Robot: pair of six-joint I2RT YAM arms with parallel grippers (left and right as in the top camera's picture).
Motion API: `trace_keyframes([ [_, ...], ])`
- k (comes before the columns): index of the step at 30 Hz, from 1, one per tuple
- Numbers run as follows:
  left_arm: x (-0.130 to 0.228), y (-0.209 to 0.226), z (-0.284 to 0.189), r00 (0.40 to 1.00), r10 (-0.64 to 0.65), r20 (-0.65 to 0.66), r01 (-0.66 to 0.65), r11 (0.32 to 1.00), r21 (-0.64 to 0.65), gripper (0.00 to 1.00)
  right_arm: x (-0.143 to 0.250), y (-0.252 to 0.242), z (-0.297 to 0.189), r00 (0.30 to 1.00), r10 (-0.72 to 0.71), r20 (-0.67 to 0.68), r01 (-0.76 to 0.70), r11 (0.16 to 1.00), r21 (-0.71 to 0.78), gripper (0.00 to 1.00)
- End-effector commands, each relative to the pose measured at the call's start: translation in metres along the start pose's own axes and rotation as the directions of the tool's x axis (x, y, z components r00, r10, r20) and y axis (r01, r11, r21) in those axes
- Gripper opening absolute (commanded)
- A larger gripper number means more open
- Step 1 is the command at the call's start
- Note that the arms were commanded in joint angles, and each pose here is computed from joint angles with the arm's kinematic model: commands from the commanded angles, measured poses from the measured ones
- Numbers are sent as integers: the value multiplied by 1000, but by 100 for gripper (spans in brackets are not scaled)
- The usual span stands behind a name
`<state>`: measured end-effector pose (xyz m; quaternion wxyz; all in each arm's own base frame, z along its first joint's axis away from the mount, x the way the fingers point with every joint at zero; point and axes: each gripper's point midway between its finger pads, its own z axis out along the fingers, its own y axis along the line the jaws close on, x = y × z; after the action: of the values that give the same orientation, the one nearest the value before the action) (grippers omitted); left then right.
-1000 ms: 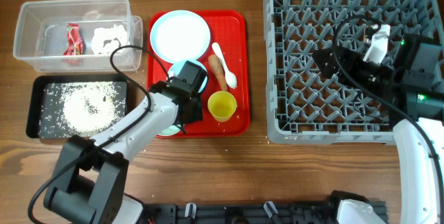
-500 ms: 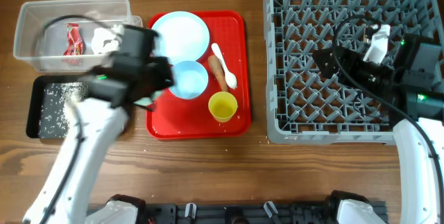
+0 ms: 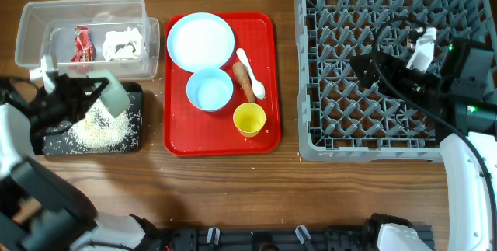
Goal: Sort waste into correct bins and load items into the dishwasher rack
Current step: 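Tip the brown scraps from the green bowl onto the black tray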
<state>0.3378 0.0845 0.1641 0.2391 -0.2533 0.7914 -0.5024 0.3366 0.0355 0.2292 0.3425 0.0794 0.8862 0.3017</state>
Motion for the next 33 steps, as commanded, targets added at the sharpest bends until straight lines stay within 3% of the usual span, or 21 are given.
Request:
trace_keyframes([
  [1,-18,-9,-14,988,-152,30,129,915,383,4,-2,1,2,1000,-7,1,7,1000,0,100],
  [3,-20,8,-12,970,-243,6,222,894,389,4,-2,1,2,1000,-7,2,7,1000,0,100],
  [11,-18,-4,-16,960,-280,-11,262,883,389,4,-3,1,2,1000,-7,2,7,1000,0,100],
  [14,-16,-19,-21,971,-238,4,218,895,389,4,-3,1,2,1000,-7,2,7,1000,0,100],
  [16,-8,-42,-20,995,-99,29,81,924,373,4,-3,1,2,1000,-8,3,8,1000,0,99],
  [19,18,-49,7,996,82,-28,-78,987,144,4,-5,2,2,1000,-15,13,15,1000,-2,100],
  [21,40,-40,31,982,152,-111,-167,977,-132,4,-7,3,2,1000,-20,20,20,1000,-4,100],
  [24,68,-28,54,943,249,-221,-324,842,-432,4,-7,2,2,1000,-20,20,21,1000,-4,100],
  [27,87,-13,68,920,269,-286,-391,675,-626,4,-7,2,2,1000,-21,20,21,1000,-4,100],
  [30,117,2,85,882,279,-380,-472,519,-713,4,-8,0,2,1000,-20,23,20,1000,9,100],
  [33,142,24,100,865,270,-423,-501,407,-764,4,-8,-1,2,999,-21,26,21,1000,18,100],
])
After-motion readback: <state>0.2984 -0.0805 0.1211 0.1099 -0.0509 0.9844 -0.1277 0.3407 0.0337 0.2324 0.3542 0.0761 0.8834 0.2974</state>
